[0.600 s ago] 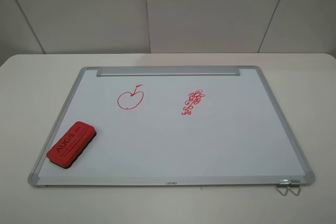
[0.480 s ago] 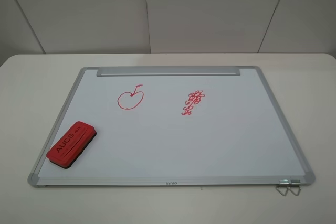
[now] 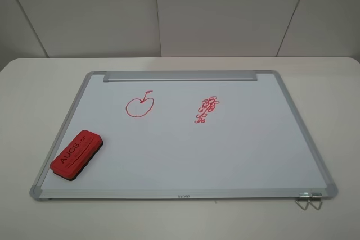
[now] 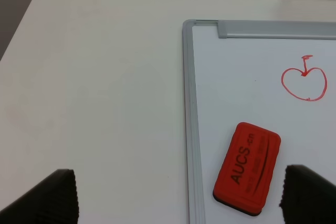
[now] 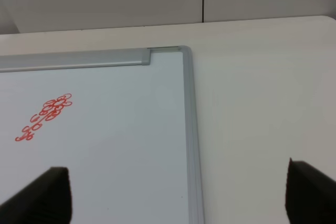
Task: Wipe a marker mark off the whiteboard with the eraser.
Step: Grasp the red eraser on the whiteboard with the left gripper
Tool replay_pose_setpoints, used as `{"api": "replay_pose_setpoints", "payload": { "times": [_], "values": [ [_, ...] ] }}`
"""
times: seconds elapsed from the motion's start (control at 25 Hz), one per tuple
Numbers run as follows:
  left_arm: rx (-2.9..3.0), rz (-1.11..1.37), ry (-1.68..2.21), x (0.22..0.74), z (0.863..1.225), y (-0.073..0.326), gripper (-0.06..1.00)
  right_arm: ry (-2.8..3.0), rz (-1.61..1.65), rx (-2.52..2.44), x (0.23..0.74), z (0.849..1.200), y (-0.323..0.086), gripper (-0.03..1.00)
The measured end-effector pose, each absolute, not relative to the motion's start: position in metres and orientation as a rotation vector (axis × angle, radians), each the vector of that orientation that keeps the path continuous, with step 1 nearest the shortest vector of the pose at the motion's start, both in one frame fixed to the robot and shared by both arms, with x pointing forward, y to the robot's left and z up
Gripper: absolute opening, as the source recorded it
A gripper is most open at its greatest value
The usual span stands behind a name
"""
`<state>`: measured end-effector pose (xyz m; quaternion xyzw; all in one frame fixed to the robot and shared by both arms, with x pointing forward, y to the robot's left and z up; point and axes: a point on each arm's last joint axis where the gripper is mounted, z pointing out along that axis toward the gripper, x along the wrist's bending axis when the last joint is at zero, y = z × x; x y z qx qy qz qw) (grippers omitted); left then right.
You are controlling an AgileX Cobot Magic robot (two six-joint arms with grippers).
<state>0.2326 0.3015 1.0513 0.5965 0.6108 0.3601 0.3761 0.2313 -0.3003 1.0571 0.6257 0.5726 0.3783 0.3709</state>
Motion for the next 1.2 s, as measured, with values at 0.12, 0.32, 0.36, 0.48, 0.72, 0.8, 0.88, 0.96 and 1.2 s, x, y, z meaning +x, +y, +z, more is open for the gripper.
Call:
{"api": "replay_pose_setpoints", "payload": {
  "times": [0.12,0.32,0.36,0.48,0.72,0.8,0.88,0.96,1.2],
  "values": [
    [1.526,0.921,1.563,0.233,1.051,0.301,0.77,1.468,0.970,1.605,0.231,1.057,-0.300,0.72],
    [1.526,0.921,1.563,0.233,1.051,0.301,0.77,1.468,0.970,1.605,0.231,1.057,-0.300,0.72],
    [1.526,0.921,1.563,0.233,1.051,0.301,0.77,1.468,0.970,1.605,0.231,1.057,-0.300,0.72],
    [1.526,0.921,1.563,0.233,1.051,0.301,0.77,1.468,0.970,1.605,0.231,1.057,-0.300,0.72],
    [1.526,0.921,1.563,0.233,1.051,0.301,0.77,1.468,0.970,1.605,0.231,1.057,-0.300,0.72],
    [1.528,0.923,1.561,0.233,1.051,0.301,0.77,1.468,0.970,1.605,0.231,1.057,-0.300,0.72],
    [1.556,0.910,1.575,0.237,1.052,0.301,0.77,1.468,0.970,1.605,0.231,1.057,-0.300,0.72],
    [1.620,0.847,1.604,0.249,1.053,0.299,0.77,1.468,0.970,1.605,0.231,1.057,-0.300,0.72],
    [1.932,0.614,1.723,0.307,1.045,0.296,0.77,1.468,0.970,1.605,0.231,1.057,-0.300,0.72]
  ]
}}
